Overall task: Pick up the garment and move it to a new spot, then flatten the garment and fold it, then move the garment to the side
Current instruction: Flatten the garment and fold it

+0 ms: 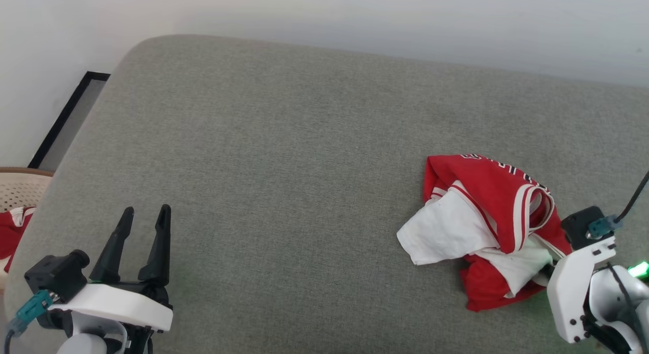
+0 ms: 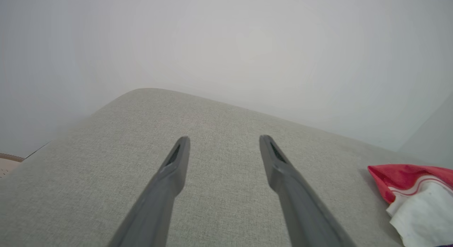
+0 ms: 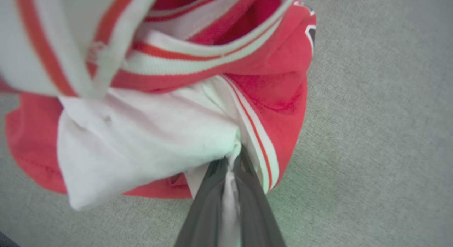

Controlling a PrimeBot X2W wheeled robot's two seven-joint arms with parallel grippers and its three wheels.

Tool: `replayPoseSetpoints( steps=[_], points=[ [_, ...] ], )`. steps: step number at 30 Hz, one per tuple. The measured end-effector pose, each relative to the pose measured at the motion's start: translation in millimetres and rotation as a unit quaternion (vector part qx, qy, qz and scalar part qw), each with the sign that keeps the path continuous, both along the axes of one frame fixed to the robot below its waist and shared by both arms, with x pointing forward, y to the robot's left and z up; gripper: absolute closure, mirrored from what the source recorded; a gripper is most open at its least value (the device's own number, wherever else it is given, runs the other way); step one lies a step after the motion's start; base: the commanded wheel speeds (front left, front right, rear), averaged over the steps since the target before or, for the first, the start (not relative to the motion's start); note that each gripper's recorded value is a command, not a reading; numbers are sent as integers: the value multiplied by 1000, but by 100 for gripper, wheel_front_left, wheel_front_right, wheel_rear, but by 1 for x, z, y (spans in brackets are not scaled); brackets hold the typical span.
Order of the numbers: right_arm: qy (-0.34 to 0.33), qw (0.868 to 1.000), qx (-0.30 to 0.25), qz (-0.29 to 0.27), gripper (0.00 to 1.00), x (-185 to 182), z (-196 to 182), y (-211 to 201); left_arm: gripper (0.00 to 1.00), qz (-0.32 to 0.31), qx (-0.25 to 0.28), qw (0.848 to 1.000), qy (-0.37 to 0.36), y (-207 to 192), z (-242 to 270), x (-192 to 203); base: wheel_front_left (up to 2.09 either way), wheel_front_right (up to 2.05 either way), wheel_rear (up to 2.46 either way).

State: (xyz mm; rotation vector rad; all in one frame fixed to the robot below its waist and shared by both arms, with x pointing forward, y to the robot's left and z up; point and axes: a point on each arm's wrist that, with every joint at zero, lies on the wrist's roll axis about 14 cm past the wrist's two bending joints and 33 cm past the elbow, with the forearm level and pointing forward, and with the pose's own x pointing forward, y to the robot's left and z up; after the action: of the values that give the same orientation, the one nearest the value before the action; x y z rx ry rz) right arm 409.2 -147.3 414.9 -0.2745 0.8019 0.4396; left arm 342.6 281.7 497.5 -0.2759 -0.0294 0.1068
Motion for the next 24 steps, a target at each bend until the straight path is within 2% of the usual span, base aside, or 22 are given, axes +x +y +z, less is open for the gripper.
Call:
replayPoseSetpoints(
  steps=[1, 2, 3, 4, 10, 15, 24],
  points=[
    [8, 1000, 3, -5, 100, -3, -4, -1, 0, -3, 0, 1000, 1, -2, -1, 1, 0, 0, 0],
    [10, 1000, 6, -9, 71, -5, -7, -1, 0, -5, 0, 1000, 2, -2, -1, 3, 0, 0, 0],
    [8, 1000, 13, -14, 53, -4, -8, 0, 0, -7, 0, 1000, 2, -3, -1, 4, 0, 0, 0],
    [8, 1000, 18, -17, 0, -4, -9, 1, 0, -10, 1, 1000, 2, -4, -1, 6, 0, 0, 0],
    [-5, 999, 36, -25, 0, 1, -4, 7, 0, -36, 7, 999, 5, -14, -1, 15, 0, 0, 0],
    [-64, 996, 56, -40, 0, 10, 25, -1, 0, -75, 22, 997, 11, -25, 3, 26, 0, 0, 0],
    [-195, 970, 106, -102, 0, 14, 80, -25, 0, -173, 40, 984, 7, -68, 30, 57, 0, 0, 0]
  ],
)
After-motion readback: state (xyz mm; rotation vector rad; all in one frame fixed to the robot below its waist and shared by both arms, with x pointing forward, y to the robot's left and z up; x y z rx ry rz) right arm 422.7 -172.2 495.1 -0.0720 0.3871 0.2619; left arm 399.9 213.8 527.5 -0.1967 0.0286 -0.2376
